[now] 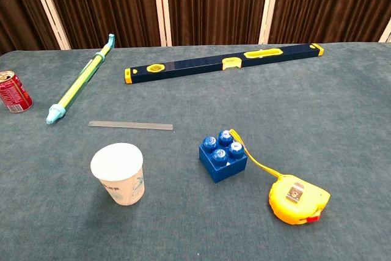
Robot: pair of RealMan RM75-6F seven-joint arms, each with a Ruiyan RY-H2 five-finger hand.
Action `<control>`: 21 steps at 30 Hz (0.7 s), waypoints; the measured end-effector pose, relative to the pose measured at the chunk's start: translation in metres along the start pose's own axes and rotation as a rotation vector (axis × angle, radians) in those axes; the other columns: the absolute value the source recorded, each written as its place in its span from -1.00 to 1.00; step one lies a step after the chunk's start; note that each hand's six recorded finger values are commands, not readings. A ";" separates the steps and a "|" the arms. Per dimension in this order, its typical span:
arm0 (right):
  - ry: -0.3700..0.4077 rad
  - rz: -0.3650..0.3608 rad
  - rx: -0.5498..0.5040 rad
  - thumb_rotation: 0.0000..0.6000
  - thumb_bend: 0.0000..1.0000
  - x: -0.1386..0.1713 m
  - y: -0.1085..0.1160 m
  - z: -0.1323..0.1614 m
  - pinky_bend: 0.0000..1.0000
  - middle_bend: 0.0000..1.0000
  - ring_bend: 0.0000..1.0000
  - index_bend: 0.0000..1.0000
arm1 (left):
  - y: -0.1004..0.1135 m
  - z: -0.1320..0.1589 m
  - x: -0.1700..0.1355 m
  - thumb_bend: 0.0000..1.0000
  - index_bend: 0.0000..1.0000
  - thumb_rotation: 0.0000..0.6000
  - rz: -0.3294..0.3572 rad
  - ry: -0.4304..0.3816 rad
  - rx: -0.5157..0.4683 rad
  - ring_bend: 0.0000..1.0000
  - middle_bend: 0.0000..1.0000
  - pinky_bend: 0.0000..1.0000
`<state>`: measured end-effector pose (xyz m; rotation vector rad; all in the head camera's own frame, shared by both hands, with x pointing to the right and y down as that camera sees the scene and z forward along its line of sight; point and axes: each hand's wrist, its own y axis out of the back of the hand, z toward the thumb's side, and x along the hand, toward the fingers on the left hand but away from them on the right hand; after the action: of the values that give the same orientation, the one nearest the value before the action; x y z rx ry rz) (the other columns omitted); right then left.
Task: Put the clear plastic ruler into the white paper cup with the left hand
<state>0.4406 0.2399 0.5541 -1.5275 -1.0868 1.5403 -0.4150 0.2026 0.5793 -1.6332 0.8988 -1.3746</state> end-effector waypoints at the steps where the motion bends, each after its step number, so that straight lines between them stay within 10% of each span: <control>1: 0.000 0.000 0.000 1.00 -0.84 0.000 0.000 0.000 -1.00 -1.00 -1.00 -1.00 | 0.000 0.000 0.000 -1.00 -0.88 1.00 0.000 0.000 0.000 -1.00 -1.00 -1.00; 21: 0.000 0.000 0.001 1.00 -0.84 0.000 0.000 0.000 -1.00 -1.00 -1.00 -1.00 | -0.002 -0.001 0.000 -1.00 -0.88 1.00 -0.010 0.004 0.001 -1.00 -1.00 -1.00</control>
<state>0.4406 0.2397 0.5542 -1.5270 -1.0860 1.5406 -0.4157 0.2029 0.5810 -1.6370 0.8934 -1.3852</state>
